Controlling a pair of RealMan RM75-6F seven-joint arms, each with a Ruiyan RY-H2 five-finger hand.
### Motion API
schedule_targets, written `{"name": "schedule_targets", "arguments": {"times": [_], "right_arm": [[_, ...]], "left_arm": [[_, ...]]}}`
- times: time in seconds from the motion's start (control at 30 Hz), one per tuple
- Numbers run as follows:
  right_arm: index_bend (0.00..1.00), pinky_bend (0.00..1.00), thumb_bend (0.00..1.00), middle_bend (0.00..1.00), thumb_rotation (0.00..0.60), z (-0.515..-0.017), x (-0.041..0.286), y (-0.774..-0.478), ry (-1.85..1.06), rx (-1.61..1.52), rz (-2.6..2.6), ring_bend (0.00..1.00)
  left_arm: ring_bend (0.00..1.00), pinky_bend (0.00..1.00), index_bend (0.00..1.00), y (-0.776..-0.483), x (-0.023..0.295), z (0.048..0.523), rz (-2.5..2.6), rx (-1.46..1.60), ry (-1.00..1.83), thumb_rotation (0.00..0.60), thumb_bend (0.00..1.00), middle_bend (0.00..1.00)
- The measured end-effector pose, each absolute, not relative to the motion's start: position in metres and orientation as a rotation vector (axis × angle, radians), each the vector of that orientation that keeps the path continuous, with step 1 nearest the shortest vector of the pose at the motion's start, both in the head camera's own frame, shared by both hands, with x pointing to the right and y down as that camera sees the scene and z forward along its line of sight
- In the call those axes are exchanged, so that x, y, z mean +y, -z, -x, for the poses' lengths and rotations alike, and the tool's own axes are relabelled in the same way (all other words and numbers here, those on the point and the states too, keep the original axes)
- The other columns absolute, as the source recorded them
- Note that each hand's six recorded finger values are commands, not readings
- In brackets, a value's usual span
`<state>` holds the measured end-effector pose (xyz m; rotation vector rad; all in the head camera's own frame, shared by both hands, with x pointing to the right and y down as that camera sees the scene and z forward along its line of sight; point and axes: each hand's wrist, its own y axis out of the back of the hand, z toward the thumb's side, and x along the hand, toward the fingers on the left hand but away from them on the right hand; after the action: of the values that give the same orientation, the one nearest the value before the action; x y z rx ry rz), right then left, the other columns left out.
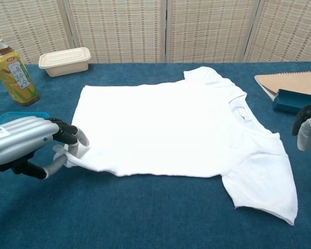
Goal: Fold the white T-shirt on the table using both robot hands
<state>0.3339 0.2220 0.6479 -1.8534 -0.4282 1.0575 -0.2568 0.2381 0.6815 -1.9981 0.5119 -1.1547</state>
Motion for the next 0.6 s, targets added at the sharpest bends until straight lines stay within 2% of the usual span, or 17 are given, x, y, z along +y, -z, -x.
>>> {"name": "schedule_targets", "arguments": {"times": [0.6], "right_arm": [[0.45,0.30,0.09,0.32,0.600,-0.329,0.226,-0.697,-1.056,-0.334,1.828,0.19]], "left_arm": [[0.23,0.15,0.75,-0.685,0.240,0.260,2.009,0.515,1.178,0.600,0.59,0.27]]}}
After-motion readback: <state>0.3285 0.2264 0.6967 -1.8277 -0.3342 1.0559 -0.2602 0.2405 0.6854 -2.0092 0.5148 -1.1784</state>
